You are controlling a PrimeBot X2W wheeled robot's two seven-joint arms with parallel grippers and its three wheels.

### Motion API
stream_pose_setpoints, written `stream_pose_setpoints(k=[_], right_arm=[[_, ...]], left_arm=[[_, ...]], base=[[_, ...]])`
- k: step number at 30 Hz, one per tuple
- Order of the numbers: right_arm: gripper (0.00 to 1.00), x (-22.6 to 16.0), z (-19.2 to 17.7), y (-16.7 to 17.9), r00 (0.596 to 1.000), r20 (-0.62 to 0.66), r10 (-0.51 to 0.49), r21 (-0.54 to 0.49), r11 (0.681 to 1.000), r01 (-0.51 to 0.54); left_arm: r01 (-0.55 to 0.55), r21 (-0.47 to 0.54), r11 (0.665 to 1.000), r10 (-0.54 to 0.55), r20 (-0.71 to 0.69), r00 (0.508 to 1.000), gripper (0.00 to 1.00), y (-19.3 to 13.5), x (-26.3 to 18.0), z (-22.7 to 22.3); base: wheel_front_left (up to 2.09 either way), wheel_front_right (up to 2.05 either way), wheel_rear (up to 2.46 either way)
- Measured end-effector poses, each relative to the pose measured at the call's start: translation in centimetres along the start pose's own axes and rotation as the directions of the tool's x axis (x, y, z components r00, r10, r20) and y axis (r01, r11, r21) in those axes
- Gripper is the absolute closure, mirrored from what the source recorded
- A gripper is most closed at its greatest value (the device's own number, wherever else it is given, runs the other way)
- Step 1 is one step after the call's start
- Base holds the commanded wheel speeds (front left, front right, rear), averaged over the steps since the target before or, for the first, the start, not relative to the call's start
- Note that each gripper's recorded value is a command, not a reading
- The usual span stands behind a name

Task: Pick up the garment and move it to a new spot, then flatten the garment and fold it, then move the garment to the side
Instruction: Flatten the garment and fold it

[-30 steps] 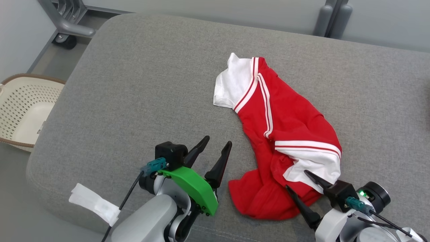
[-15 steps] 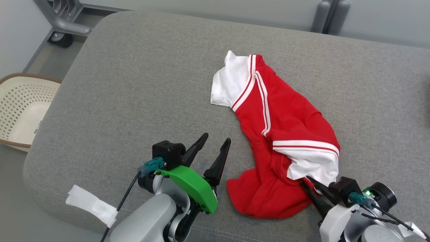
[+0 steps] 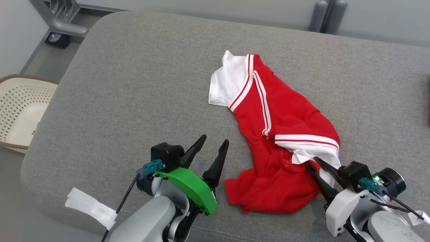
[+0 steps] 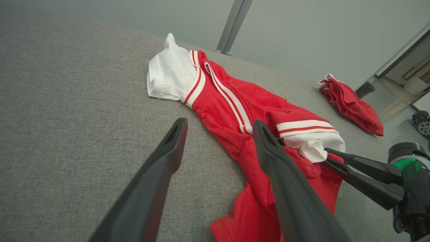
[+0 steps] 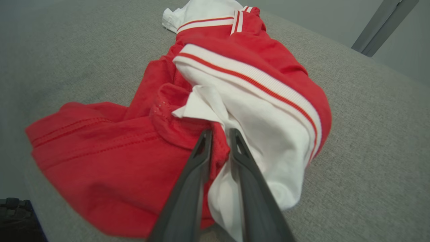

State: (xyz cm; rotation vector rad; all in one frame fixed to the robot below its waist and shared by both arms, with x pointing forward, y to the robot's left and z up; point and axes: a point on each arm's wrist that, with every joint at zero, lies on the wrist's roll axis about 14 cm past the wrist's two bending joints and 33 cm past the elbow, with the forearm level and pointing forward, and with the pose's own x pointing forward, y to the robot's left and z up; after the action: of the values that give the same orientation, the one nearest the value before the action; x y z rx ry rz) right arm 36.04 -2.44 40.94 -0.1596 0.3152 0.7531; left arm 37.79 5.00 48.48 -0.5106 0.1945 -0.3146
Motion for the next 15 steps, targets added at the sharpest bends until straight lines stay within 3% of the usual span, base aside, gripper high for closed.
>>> stream_pose_setpoints(k=[8, 15], right_arm=[[0.44, -0.15, 0.13, -0.35, 1.0, 0.005, -0.012, 0.014, 1.0, 0.012], [0.37, 0.01, 0.19, -0.02, 1.0, 0.007, 0.0, 0.014, 1.0, -0.001]], left_arm=[[0.004, 0.001, 1.0, -0.004, 0.003, 1.0, 0.0, -0.16, -0.01, 0.02], [-0.003, -0.009, 1.0, 0.003, -0.006, 1.0, 0.0, -0.05, -0.25, -0.46]], base=[[0.0, 0.0, 0.0], [0.0, 0.0, 0.0]])
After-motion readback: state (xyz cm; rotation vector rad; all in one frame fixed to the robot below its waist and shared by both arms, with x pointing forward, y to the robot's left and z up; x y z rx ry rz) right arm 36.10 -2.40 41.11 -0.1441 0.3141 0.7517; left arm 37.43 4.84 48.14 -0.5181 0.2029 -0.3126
